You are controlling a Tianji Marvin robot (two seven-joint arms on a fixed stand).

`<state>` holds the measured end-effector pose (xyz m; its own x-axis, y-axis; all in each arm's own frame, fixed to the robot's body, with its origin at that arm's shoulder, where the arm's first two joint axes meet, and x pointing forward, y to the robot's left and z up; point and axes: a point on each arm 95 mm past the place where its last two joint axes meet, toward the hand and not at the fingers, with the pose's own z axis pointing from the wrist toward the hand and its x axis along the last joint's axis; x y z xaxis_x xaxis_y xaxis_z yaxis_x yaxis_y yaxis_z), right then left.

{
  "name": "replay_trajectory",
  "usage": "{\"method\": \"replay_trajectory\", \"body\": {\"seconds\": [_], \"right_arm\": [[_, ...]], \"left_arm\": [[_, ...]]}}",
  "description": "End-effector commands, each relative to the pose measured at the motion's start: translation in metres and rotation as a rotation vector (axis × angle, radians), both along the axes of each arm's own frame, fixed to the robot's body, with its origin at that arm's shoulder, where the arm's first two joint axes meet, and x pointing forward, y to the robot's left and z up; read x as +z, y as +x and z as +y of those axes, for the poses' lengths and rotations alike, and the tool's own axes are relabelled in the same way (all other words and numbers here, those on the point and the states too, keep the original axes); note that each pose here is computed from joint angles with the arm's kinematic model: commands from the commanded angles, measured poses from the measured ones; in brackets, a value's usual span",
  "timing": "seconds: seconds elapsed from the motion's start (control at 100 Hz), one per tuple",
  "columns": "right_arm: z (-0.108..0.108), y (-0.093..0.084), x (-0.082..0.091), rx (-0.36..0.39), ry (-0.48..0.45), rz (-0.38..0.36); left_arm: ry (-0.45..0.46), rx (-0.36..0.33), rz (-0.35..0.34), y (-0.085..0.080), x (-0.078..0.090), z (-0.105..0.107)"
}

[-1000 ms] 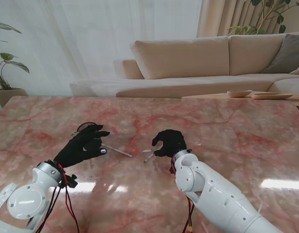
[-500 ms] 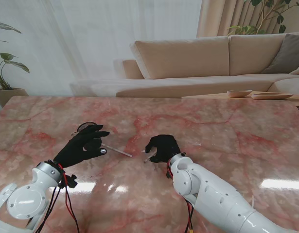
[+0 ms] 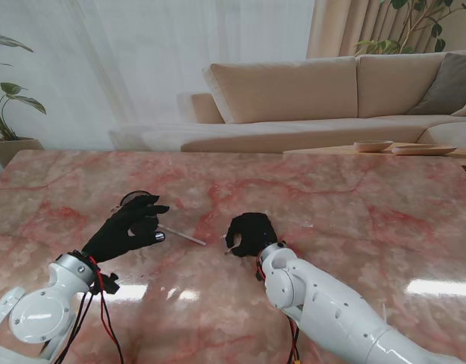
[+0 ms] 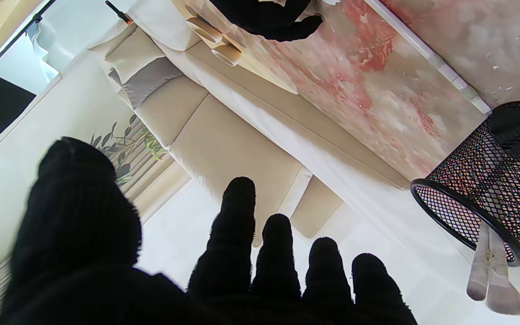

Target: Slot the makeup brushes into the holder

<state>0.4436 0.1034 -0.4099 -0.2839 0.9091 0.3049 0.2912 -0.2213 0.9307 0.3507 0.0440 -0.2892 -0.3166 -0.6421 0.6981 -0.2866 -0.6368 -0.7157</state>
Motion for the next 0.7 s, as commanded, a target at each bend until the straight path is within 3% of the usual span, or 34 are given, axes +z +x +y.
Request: {"method": "replay_trajectory", "body": {"seconds": [0.0,0.47,0.69], "right_arm": [[-0.004,-0.006,-0.013,-0.011,-0.021,0.036],[-0.007,-0.007,-0.025,0.000,-0.047,0.062],[-0.006,-0.008,-0.018,0.002,-0.030,0.055]], "left_arm": [[0.000,-0.001,0.007,-0.002,-0.003,0.000],[-0.003,0.005,0.005,-0.001,-0.004,0.001],[-0.003,0.008,0.005,-0.001,-0.004,0.001]]}}
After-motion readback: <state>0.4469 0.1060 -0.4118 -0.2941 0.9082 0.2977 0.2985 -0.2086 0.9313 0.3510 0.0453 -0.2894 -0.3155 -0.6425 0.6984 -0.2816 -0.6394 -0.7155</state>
